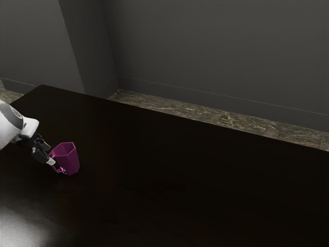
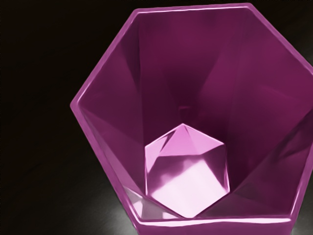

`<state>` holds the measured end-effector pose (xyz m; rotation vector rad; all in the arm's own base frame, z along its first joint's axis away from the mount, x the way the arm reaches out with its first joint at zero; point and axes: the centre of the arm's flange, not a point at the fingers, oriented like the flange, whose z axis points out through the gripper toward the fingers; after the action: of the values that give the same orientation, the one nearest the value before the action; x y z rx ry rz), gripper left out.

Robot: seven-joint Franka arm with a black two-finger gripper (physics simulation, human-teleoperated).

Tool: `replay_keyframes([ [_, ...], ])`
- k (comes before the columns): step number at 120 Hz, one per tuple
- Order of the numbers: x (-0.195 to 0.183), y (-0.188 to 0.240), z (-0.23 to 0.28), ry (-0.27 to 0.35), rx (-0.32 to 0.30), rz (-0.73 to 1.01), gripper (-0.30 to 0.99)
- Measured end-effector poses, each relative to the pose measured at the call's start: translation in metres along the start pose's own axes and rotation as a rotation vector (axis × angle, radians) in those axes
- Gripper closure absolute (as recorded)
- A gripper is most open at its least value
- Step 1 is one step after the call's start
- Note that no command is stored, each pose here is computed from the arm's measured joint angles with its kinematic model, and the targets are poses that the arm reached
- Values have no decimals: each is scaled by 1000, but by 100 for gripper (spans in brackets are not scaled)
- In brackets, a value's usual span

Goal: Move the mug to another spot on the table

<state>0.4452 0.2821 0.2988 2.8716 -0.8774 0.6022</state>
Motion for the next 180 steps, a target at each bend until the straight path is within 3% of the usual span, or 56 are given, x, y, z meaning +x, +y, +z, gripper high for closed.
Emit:
replay_keyframes([
  [71, -8, 12, 14, 58, -5, -37, 4],
  [124, -7, 13, 19, 51, -12, -49, 37],
  [149, -3, 15, 21, 53, -13, -47, 61],
  [180, 22, 19, 3, 111, 6, -7, 66],
])
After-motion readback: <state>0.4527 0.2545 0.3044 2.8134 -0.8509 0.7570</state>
